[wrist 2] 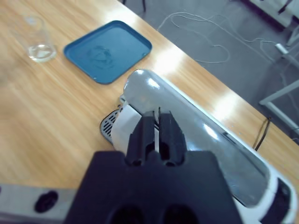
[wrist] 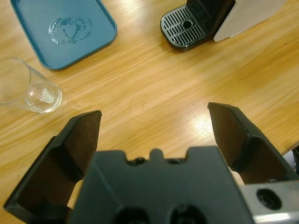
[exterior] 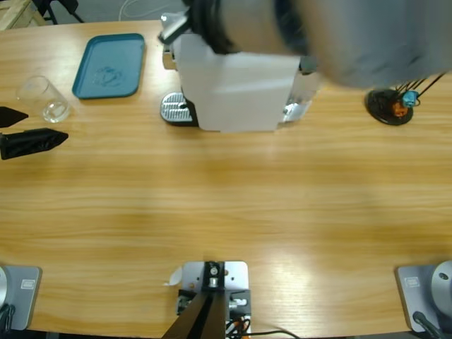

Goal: Pour coffee

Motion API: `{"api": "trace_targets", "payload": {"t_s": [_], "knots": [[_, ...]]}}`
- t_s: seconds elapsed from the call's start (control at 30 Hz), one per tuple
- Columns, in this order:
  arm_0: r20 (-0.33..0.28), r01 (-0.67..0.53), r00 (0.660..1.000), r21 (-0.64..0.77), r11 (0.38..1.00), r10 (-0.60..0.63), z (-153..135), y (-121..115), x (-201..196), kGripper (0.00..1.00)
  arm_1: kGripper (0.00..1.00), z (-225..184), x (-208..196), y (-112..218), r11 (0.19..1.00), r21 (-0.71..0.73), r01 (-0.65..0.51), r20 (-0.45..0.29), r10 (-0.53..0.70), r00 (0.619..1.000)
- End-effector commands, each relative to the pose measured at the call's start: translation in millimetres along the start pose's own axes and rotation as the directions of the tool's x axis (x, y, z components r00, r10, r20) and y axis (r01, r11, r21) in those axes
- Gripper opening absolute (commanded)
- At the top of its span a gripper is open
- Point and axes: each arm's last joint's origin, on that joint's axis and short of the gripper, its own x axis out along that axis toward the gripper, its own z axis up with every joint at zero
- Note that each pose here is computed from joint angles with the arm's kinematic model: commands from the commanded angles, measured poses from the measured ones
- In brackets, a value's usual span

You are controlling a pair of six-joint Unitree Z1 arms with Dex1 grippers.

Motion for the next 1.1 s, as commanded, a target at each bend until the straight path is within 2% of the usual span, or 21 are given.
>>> {"api": "trace_targets", "payload": {"t_s": [0.03, 0.13, 0.27, 0.33, 0.37, 0.4, 0.5, 0.57, 0.63, 0.73, 0.83, 0.93, 1.1], "knots": [[-0.051, -0.022, 0.998, 0.006, 1.000, 0.023, -5, -1, 13, 0.991, 0.385, -8, -103, -40, 0.985, -0.065, -0.157, -0.104, 0.150, 0.983], [-0.040, -0.045, 0.998, -0.011, 0.999, 0.044, -5, 3, 10, 0.991, 0.499, -29, -140, -58, 0.984, -0.055, -0.169, -0.123, 0.162, 0.979], [-0.035, -0.046, 0.998, -0.015, 0.999, 0.046, -4, 4, 9, 0.991, 0.519, -50, -157, -73, 0.985, -0.033, -0.168, -0.190, 0.159, 0.969], [-0.033, -0.046, 0.998, -0.015, 0.999, 0.046, -3, 3, 8, 0.996, 0.873, -60, -161, -78, 0.980, -0.003, -0.199, -0.226, 0.194, 0.955], [-0.032, -0.050, 0.998, -0.020, 0.999, 0.049, -3, 4, 8, 0.996, 0.970, -64, -164, -81, 0.977, 0.009, -0.211, -0.232, 0.208, 0.950], [-0.028, -0.067, 0.997, -0.047, 0.997, 0.065, -2, 7, 8, 0.991, 0.999, -70, -166, -84, 0.976, 0.023, -0.215, -0.240, 0.214, 0.947], [0.015, -0.146, 0.988, -0.232, 0.962, 0.154, -3, 26, 0, 0.993, 0.991, -93, -169, -91, 0.973, 0.065, -0.222, -0.267, 0.231, 0.936], [0.034, -0.178, 0.981, -0.261, 0.949, 0.193, -1, 31, 3, 1.000, 0.996, -106, -169, -94, 0.966, 0.097, -0.238, -0.239, 0.255, 0.937], [0.034, -0.268, 0.957, -0.274, 0.924, 0.288, 3, 37, 14, 1.000, 1.000, -116, -169, -96, 0.962, 0.120, -0.245, -0.204, 0.265, 0.942], [0.078, -0.279, 0.946, -0.296, 0.913, 0.315, 6, 41, 33, 1.000, 1.000, -129, -168, -98, 0.964, 0.128, -0.232, -0.187, 0.253, 0.949], [0.052, -0.293, 0.946, -0.288, 0.911, 0.321, 6, 42, 55, 1.000, 1.000, -139, -167, -98, 0.960, 0.145, -0.241, -0.177, 0.265, 0.948], [0.000, -0.367, 0.925, -0.267, 0.891, 0.381, 4, 46, 72, 1.000, 1.000, -146, -170, -97, 0.955, 0.166, -0.245, -0.164, 0.271, 0.948], [-0.013, -0.423, 0.902, -0.214, 0.880, 0.431, 2, 53, 71, 1.000, 1.000, -154, -185, -96, 0.957, 0.177, -0.229, -0.115, 0.251, 0.961]]}}
